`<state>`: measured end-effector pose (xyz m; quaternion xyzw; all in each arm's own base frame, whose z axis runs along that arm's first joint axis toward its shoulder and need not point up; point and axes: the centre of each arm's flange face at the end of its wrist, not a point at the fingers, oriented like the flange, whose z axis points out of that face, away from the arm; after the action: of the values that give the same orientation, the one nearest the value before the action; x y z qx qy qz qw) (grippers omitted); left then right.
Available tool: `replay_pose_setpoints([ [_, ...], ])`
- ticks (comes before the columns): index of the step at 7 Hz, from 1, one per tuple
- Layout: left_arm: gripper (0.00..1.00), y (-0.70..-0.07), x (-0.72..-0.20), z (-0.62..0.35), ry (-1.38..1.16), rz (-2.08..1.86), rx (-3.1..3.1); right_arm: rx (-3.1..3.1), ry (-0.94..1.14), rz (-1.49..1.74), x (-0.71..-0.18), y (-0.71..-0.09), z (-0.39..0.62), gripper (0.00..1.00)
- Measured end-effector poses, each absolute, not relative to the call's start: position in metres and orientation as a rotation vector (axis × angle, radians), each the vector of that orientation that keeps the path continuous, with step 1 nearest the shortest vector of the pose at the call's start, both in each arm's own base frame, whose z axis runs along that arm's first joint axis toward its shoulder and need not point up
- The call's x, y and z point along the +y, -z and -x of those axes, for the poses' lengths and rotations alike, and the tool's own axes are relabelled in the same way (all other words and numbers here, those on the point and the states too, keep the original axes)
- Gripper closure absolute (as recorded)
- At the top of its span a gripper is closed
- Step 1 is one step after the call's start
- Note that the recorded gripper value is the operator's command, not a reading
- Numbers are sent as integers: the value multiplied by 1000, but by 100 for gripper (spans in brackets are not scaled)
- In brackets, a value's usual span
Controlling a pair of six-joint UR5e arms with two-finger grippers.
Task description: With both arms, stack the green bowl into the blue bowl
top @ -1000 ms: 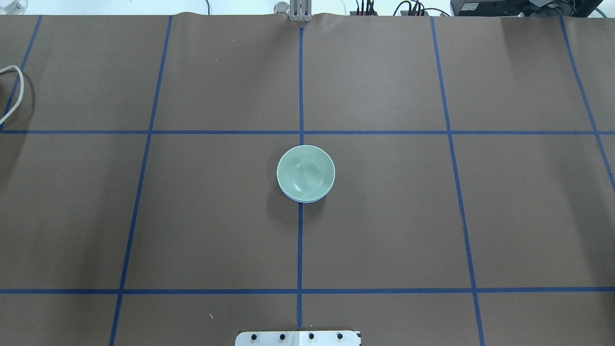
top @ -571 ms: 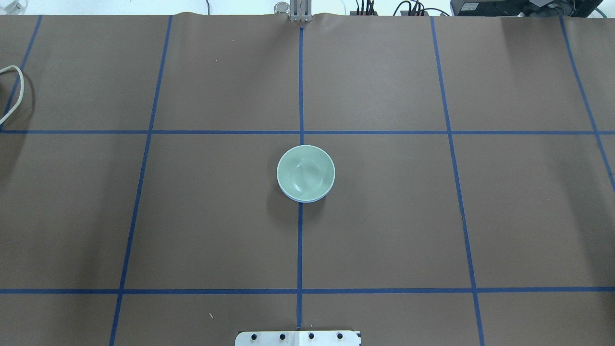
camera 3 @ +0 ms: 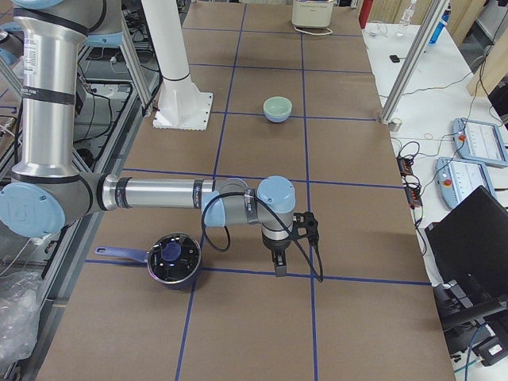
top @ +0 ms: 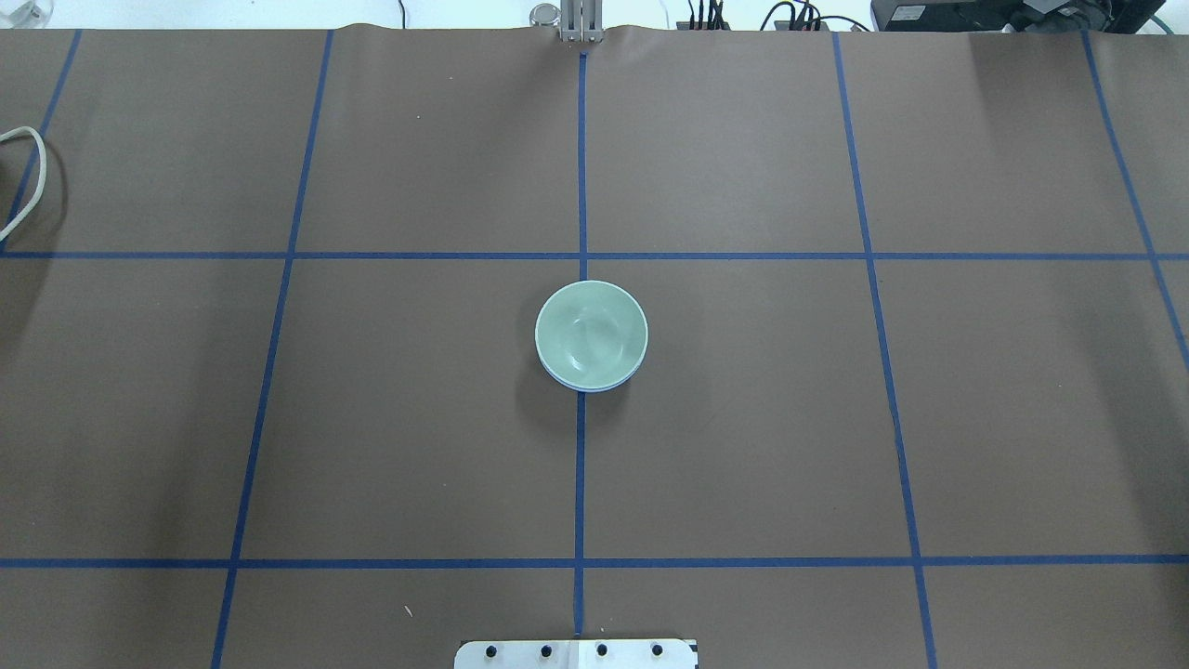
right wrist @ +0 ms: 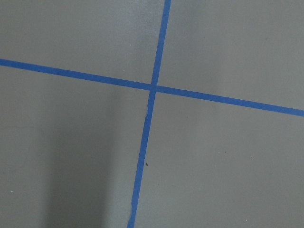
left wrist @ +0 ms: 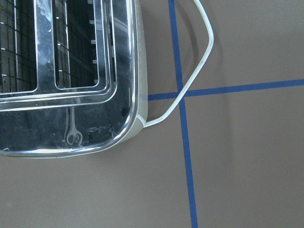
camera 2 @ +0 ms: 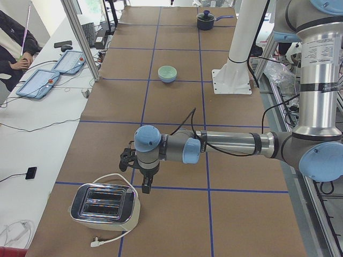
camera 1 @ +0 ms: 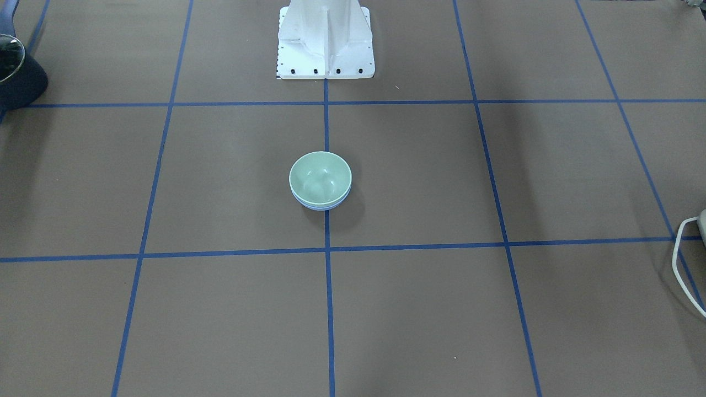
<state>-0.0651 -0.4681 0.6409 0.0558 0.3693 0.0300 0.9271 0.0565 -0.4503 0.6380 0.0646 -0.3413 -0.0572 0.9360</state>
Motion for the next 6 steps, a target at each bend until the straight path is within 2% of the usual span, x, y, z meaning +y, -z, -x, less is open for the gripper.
replay_pose_setpoints([
  [6,1,-644,-466,65,-59,-109,756,-707,117,-132,-450,-637,-56,0],
])
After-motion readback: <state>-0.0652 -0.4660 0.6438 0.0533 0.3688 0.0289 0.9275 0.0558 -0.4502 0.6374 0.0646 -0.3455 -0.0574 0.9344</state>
